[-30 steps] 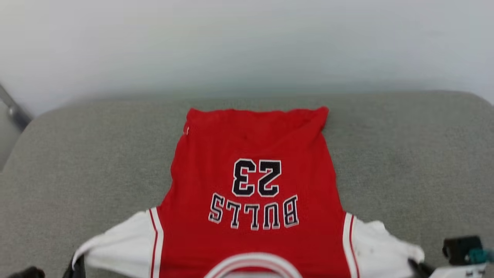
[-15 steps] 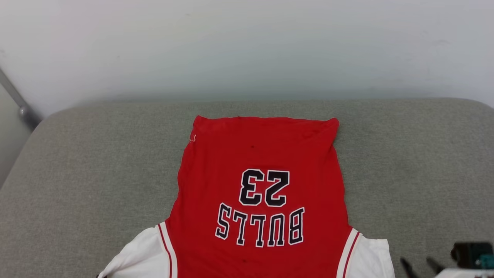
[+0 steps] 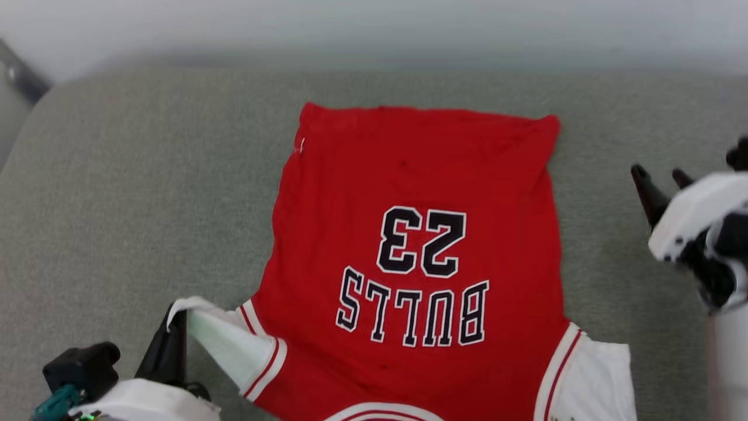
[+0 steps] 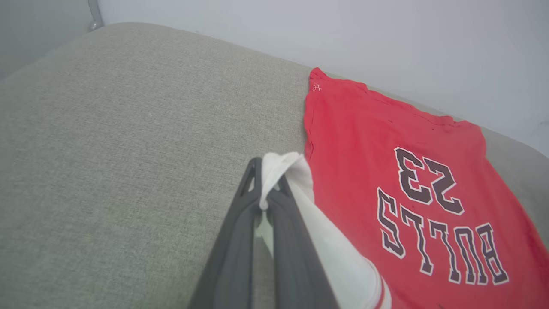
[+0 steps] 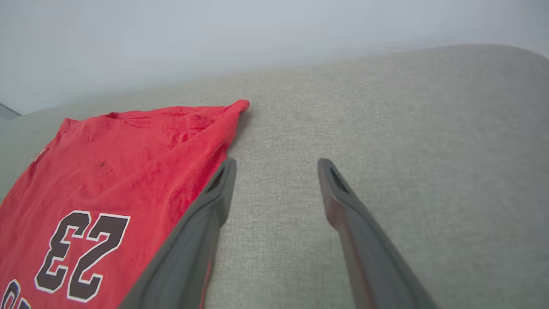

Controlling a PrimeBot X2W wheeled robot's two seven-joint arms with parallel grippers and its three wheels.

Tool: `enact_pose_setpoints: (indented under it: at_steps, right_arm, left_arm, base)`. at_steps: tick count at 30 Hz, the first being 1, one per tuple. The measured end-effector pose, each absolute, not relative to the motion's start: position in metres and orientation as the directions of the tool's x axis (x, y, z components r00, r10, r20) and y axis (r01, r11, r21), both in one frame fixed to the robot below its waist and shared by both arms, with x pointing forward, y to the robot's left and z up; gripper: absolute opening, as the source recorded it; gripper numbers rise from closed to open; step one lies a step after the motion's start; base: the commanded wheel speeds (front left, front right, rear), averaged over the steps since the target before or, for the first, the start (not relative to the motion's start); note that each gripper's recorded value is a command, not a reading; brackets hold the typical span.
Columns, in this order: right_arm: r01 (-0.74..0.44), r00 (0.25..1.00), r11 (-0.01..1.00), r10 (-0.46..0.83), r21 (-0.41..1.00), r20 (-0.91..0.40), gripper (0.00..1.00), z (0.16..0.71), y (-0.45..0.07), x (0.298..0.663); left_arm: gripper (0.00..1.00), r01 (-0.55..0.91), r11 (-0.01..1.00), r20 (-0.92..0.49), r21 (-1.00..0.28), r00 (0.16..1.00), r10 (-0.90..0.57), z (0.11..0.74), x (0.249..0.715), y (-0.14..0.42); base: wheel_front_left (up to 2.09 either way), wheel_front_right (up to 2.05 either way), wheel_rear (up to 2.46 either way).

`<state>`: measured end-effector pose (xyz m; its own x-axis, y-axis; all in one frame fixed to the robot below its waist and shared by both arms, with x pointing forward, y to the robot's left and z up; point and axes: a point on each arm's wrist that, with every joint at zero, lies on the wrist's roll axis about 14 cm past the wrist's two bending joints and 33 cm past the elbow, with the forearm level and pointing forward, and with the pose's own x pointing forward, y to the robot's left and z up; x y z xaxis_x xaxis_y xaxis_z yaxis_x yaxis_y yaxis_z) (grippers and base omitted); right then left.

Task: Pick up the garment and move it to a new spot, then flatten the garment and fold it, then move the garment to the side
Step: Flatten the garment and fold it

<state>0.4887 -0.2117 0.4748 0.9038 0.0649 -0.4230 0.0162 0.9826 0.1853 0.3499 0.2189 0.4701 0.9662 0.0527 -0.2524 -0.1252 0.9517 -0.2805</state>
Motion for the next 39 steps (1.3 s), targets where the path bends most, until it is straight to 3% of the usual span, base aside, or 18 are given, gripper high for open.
enact_pose_setpoints:
  at_steps: [11,18,22,23,24,25,29,35,36,39]
  right_arm:
    - [-0.089,0.698,0.981,0.187,0.175,-0.691,1.00,0.429,-0.160,0.591]
    - [-0.117,0.522,0.972,0.235,0.205,-0.820,1.00,0.365,-0.125,0.603]
    - [-0.113,0.495,0.964,0.266,0.242,-0.827,1.00,0.352,-0.112,0.611]
    - [-0.105,0.489,0.961,0.274,0.256,-0.828,0.49,0.349,-0.111,0.611]
    - [-0.104,0.482,0.961,0.273,0.255,-0.832,0.20,0.348,-0.111,0.611]
    - [-0.105,0.479,0.962,0.272,0.254,-0.835,0.00,0.349,-0.110,0.611]
    - [-0.131,0.465,0.963,0.268,0.234,-0.844,0.00,0.354,-0.107,0.604]
    - [-0.186,0.515,0.970,0.232,0.157,-0.825,0.00,0.380,-0.115,0.599]
    - [-0.184,0.577,0.972,0.227,0.146,-0.785,0.00,0.405,-0.125,0.604]
    - [-0.185,0.629,0.979,0.181,0.081,-0.756,0.00,0.432,-0.151,0.595]
  left_arm:
    - [0.00,-0.101,0.946,-0.201,-0.308,0.979,0.039,0.462,0.396,0.213]
    - [0.00,-0.120,0.945,-0.221,-0.304,0.974,0.052,0.443,0.408,0.217]
    - [0.00,-0.157,0.947,-0.256,-0.280,0.963,0.084,0.431,0.402,0.226]
    - [0.00,-0.167,0.947,-0.261,-0.276,0.961,0.094,0.429,0.401,0.228]
    - [0.00,-0.174,0.947,-0.265,-0.271,0.959,0.101,0.428,0.400,0.230]
    - [0.00,-0.180,0.946,-0.263,-0.269,0.959,0.107,0.428,0.398,0.232]
    - [0.00,-0.184,0.946,-0.252,-0.267,0.961,0.116,0.432,0.395,0.234]
    - [0.00,-0.192,0.945,-0.254,-0.264,0.959,0.123,0.437,0.386,0.236]
    - [0.00,-0.194,0.943,-0.257,-0.269,0.959,0.123,0.440,0.381,0.236]
    - [0.00,-0.207,0.941,-0.261,-0.267,0.956,0.136,0.443,0.369,0.240]
  base:
    - [0.00,0.00,0.00]
    - [0.00,0.00,0.00]
    - [0.00,0.00,0.00]
    - [0.00,0.00,0.00]
    - [0.00,0.00,0.00]
    - [0.00,0.00,0.00]
    - [0.00,0.00,0.00]
    - [0.00,0.00,0.00]
    - [0.00,0.00,0.00]
    - [0.00,0.00,0.00]
